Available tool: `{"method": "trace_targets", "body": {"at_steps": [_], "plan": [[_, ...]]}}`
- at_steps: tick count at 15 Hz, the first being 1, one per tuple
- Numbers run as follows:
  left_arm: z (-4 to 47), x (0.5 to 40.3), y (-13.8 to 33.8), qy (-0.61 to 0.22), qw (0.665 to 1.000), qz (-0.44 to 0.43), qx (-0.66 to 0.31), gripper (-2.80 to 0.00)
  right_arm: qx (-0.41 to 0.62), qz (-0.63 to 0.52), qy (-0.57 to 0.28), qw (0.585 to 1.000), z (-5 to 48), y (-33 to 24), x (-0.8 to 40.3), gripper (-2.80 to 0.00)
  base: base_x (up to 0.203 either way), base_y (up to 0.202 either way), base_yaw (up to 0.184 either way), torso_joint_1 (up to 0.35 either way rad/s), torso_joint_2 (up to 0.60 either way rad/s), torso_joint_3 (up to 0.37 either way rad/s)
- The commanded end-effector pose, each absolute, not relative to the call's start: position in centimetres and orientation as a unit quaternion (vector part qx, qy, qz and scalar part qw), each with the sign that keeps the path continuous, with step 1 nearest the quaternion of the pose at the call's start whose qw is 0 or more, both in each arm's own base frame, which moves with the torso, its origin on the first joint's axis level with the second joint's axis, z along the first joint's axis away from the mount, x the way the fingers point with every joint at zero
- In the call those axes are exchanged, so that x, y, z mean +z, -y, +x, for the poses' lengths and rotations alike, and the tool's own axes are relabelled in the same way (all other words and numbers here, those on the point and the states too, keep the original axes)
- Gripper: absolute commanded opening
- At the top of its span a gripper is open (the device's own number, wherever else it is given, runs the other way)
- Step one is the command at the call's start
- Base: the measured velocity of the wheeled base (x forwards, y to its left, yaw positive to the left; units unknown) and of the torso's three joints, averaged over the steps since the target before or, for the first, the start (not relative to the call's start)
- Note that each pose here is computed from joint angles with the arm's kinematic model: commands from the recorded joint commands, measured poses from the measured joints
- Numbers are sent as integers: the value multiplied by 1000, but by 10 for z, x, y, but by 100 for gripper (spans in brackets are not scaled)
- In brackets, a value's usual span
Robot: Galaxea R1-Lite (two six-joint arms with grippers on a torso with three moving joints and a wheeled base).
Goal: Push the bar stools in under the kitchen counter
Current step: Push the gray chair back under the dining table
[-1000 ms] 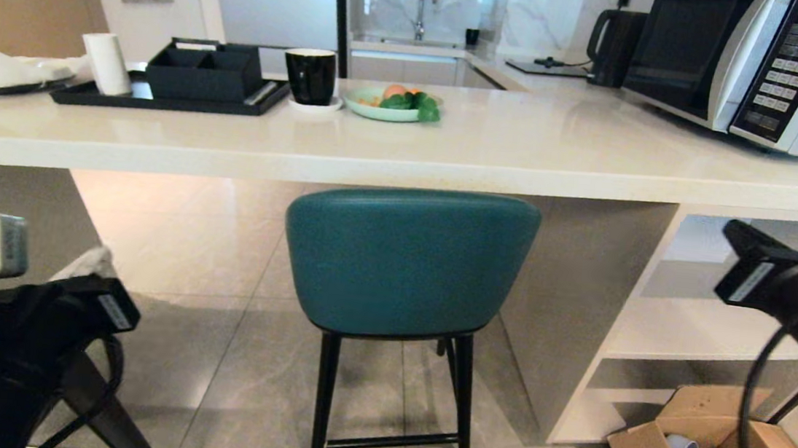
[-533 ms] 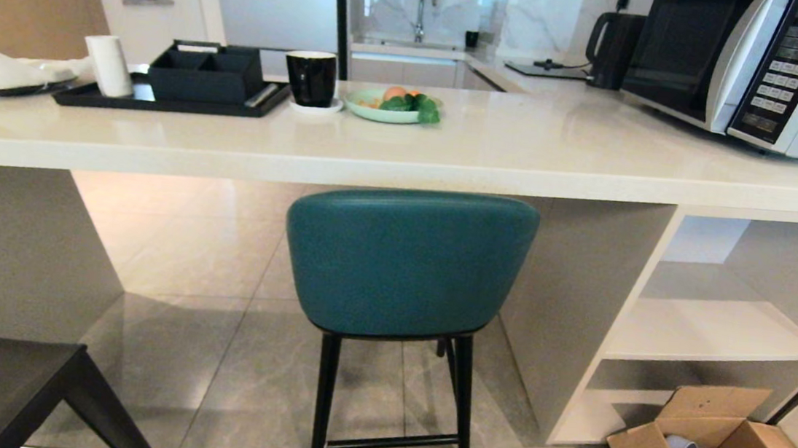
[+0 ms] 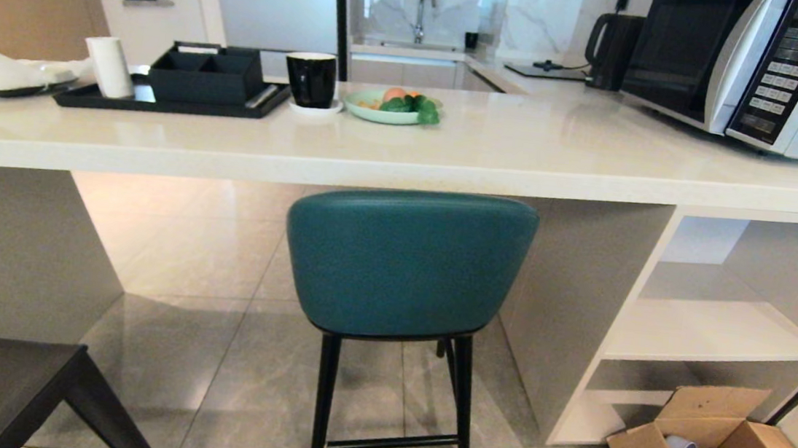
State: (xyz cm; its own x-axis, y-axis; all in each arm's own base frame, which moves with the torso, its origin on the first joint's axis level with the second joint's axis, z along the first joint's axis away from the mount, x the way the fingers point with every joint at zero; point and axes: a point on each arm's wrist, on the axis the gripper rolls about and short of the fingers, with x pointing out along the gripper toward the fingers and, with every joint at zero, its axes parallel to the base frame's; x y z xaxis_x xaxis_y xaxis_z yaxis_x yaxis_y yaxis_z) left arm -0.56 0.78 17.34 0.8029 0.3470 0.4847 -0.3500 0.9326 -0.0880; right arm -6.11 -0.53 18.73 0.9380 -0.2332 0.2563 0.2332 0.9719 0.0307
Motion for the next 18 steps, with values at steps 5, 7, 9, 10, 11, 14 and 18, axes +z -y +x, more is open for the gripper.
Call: {"method": "trace_targets", "body": {"at_steps": [5,7,9,10,11,14,18], "plan": [[-27,104,-1,130,991,23,14,-280,-65,-14,85,994,-50,3,136,-280,0,0,0,0,0,0],[-23,86,0,52,998,19,2,-280,-37,-20,40,998,-38,2,112,-280,0,0,0,0,0,0],[-23,76,0,4,1000,7,-1,-280,-27,-21,15,999,-26,1,86,-280,0,0,0,0,0,0],[-23,76,0,5,1000,8,-1,-280,-15,-20,24,999,-23,1,81,-280,0,0,0,0,0,0],[-23,76,0,4,1000,7,-1,-280,-7,-22,15,1000,-23,0,78,-280,0,0,0,0,0,0],[-23,76,0,3,1000,5,2,-280,3,-20,6,1000,-23,0,77,-280,0,0,0,0,0,0],[-23,76,0,4,1000,4,3,-280,1,-12,7,1000,-23,0,77,-280,-23,0,0,2,1,-1]]}}
